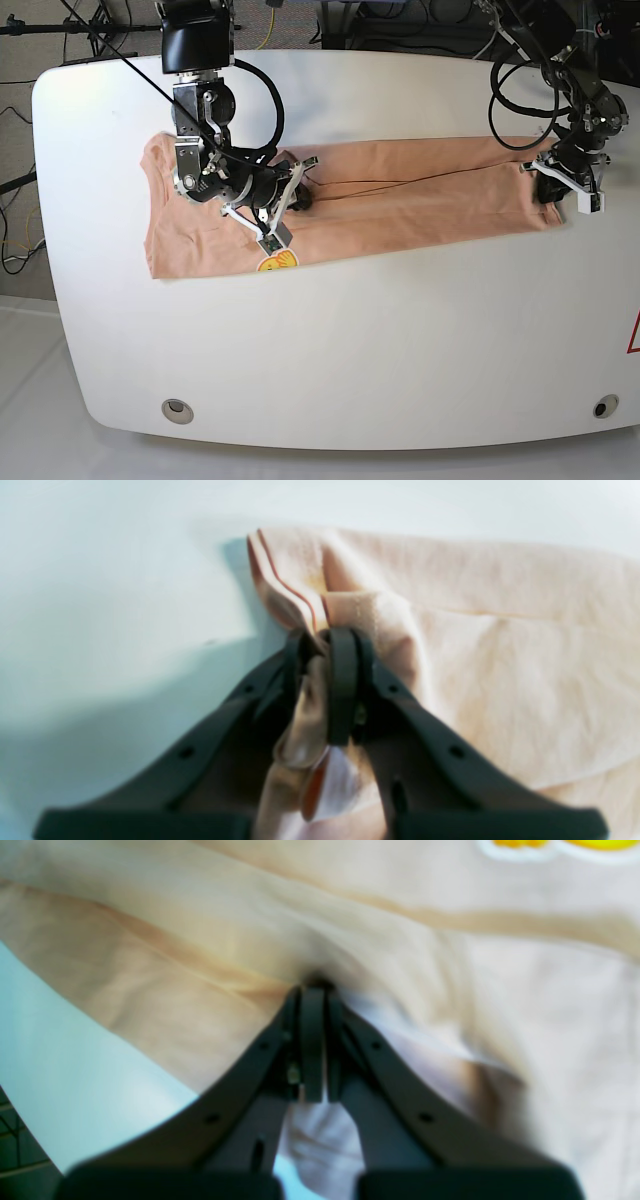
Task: Fold the T-shirt properly
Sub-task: 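Carry the strip end with the left gripper toward the right gripper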
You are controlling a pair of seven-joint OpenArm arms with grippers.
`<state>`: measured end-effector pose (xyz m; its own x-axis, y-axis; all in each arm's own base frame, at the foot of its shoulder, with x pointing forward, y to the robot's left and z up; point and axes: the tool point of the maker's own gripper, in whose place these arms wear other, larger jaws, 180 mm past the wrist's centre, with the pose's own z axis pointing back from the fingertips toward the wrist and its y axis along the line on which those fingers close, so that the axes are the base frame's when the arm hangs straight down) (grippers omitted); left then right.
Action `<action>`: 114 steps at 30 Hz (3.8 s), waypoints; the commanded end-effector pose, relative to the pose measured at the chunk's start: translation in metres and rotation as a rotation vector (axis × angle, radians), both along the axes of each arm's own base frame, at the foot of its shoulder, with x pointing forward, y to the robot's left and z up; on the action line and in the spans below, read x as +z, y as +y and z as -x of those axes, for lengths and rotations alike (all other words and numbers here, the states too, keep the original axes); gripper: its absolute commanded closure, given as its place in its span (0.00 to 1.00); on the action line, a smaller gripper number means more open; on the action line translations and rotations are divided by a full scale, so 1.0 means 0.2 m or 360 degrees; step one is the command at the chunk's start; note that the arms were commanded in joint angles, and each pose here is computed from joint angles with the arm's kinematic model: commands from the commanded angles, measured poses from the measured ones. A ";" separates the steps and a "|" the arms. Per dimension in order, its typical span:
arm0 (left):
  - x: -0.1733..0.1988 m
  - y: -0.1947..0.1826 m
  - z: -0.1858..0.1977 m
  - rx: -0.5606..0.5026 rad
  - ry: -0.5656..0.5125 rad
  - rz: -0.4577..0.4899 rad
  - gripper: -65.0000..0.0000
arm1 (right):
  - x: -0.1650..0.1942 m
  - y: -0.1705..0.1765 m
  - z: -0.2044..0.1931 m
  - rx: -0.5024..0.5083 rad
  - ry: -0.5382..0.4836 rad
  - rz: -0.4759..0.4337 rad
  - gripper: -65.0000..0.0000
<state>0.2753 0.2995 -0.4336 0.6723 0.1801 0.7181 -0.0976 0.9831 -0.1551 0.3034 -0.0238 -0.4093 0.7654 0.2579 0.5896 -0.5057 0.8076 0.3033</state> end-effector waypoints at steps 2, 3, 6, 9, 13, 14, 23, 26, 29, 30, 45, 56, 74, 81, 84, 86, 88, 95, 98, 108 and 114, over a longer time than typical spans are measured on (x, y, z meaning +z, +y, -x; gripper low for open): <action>-0.20 -0.08 0.20 -0.0100 0.0387 -0.0007 0.93 | 0.08 0.02 -0.06 0.0008 -0.0085 -0.0045 1.00; -0.20 -0.08 0.20 -0.0100 0.0387 -0.0007 0.93 | 0.08 0.02 -0.06 0.0008 -0.0085 -0.0045 1.00; -0.19 -0.08 0.19 -0.0101 0.0378 -0.0006 0.93 | 0.08 0.03 -0.06 0.0008 -0.0085 -0.0048 1.00; -0.19 -0.08 0.18 -0.0101 0.0376 -0.0007 0.93 | 0.08 0.03 -0.06 0.0008 -0.0085 -0.0048 1.00; -0.18 -0.08 0.17 -0.0100 0.0368 -0.0013 0.93 | 0.08 0.03 -0.06 0.0008 -0.0085 -0.0048 1.00; -0.16 -0.07 0.16 -0.0100 0.0354 -0.0020 0.93 | 0.08 0.03 -0.06 0.0008 -0.0085 -0.0048 1.00; 0.05 -0.01 0.06 -0.0105 0.0194 -0.0190 0.93 | 0.08 0.03 -0.06 0.0008 -0.0085 -0.0052 1.00; 0.12 0.00 0.02 -0.0114 0.0142 -0.0241 0.93 | 0.08 0.04 -0.06 0.0008 -0.0085 -0.0055 1.00; 0.15 -0.06 -0.01 -0.0153 0.0107 -0.0252 0.93 | 0.08 0.04 -0.06 0.0008 -0.0085 -0.0055 1.00; 0.16 -0.07 -0.02 -0.0163 0.0093 -0.0264 0.93 | 0.08 0.04 -0.06 0.0008 -0.0085 -0.0055 1.00; 0.30 -0.12 -0.08 -0.0207 0.0103 -0.0349 0.93 | 0.06 0.12 -0.01 0.0106 -0.0064 -0.0039 1.00; 0.39 -0.18 -0.11 -0.0265 0.0100 -0.0417 0.93 | 0.03 0.16 0.02 0.0134 -0.0037 -0.0043 1.00; 0.50 -0.31 -0.23 -0.0333 0.0067 -0.0426 0.93 | -0.10 0.15 0.07 0.0115 0.0094 -0.0047 1.00; 0.51 -0.40 -0.26 -0.0369 0.0080 -0.0389 0.93 | -0.10 0.15 0.07 0.0114 0.0095 -0.0048 1.00; 0.51 -0.44 -0.27 -0.0374 0.0064 -0.0356 0.93 | -0.10 0.15 0.07 0.0112 0.0096 -0.0048 1.00; 0.54 -0.47 -0.29 -0.0394 0.0041 -0.0359 0.93 | -0.10 0.15 0.07 0.0109 0.0097 -0.0047 1.00; 0.54 -0.52 -0.31 -0.0434 0.0030 -0.0351 0.93 | -0.11 0.14 0.07 0.0073 0.0110 -0.0043 1.00; 0.55 -0.65 -0.34 -0.0530 0.0003 -0.0330 0.93 | -0.12 0.10 0.05 -0.0067 0.0159 -0.0025 1.00; 0.56 -0.71 -0.36 -0.0585 -0.0012 -0.0338 0.93 | -0.13 0.12 0.06 -0.0061 0.0166 -0.0020 1.00; 0.63 -0.83 -0.39 -0.0713 -0.0080 -0.0385 0.93 | -0.13 0.17 0.09 0.0006 0.0171 -0.0007 1.00; 0.64 -0.95 -0.41 -0.0836 -0.0108 -0.0402 0.93 | -0.20 0.17 0.12 0.0002 0.0245 0.0007 1.00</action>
